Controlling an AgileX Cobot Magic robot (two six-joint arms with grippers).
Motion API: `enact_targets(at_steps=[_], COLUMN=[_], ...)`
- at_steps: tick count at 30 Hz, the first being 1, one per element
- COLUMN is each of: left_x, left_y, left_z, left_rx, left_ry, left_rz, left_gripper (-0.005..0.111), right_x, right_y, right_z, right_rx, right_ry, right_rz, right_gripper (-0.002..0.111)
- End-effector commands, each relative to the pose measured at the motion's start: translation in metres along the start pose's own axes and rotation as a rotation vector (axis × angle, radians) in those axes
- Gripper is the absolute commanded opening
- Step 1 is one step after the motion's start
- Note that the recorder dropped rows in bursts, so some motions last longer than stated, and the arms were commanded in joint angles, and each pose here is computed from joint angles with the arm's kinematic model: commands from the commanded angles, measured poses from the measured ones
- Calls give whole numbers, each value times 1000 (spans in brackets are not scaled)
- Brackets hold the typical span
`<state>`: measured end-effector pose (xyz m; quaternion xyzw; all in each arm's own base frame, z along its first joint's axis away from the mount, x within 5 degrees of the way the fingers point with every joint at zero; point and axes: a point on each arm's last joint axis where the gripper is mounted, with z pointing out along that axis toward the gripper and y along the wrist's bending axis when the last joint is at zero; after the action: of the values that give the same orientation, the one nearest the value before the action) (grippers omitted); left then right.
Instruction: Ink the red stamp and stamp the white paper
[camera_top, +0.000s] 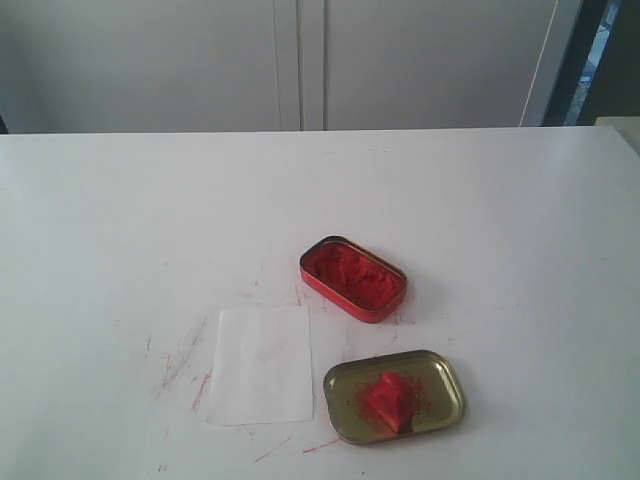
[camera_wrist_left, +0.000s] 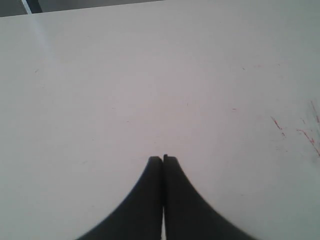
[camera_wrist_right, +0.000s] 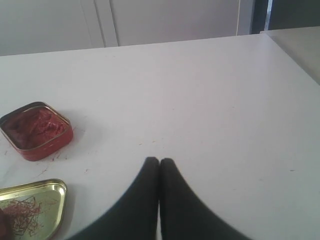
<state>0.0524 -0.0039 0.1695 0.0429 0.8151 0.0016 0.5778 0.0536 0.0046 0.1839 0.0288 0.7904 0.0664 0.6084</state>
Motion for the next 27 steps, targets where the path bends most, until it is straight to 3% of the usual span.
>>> enact_targets(at_steps=[1,18,27], left_x=[1,1,1], left_y=[0,0,1], left_z=[0,0,0], left_rx=[-1,-1,-22], left_ry=[-2,-2,-1], left_rz=[-8,-8,-15], left_gripper=[0,0,0], right_x=[-2,-31,-35], right_y=[0,2,3], right_z=[0,-6,-7], right_rx=[2,-26,-31], right_ry=[-43,-360,-411], right_rz=[-5,-6,-6], right_gripper=[0,0,0])
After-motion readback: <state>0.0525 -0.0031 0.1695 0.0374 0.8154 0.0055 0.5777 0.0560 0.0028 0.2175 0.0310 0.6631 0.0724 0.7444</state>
